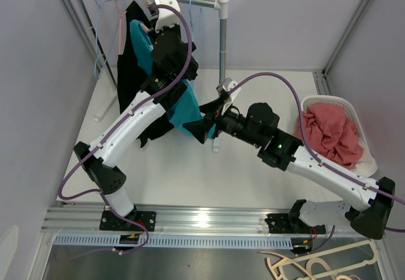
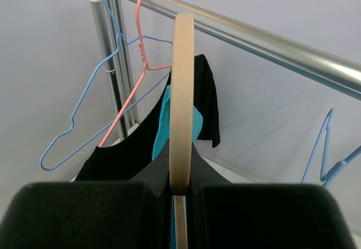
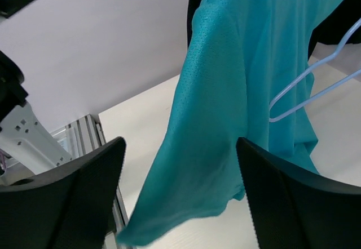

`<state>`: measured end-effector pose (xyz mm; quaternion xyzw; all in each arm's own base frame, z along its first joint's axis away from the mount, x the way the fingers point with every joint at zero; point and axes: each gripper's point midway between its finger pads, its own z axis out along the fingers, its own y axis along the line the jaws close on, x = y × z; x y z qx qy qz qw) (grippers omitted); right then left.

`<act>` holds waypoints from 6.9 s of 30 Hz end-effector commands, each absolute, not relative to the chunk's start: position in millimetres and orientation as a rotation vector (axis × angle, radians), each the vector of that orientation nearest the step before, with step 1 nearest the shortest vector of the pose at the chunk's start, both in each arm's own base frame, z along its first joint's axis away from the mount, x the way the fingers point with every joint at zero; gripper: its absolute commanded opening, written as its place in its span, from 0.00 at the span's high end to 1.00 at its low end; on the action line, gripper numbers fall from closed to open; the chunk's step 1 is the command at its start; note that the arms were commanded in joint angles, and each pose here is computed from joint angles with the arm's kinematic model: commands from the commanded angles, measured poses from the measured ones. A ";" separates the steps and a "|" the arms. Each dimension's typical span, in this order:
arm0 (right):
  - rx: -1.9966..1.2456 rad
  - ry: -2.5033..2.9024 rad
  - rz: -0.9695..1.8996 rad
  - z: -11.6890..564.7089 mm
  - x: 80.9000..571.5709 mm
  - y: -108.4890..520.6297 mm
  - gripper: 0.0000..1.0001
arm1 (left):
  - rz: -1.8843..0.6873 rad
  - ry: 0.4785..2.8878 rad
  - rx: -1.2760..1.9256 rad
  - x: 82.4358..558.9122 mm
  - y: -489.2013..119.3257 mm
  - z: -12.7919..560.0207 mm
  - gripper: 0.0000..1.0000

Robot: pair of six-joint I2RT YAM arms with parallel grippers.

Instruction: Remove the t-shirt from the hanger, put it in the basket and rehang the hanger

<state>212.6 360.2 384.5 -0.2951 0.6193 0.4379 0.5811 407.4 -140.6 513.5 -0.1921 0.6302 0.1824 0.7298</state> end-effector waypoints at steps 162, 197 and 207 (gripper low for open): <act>-0.748 2.410 0.298 40.6 307.0 443.8 0.01 | -0.378 1.703 -0.034 122.2 -15.0 473.1 0.99; -0.065 1.521 0.311 571.7 251.4 136.2 1.00 | -0.143 1.527 -0.067 314.3 -120.3 527.0 0.99; 0.279 1.213 -0.046 655.8 222.9 14.8 1.00 | -0.069 1.465 -0.111 394.2 -137.8 547.7 0.99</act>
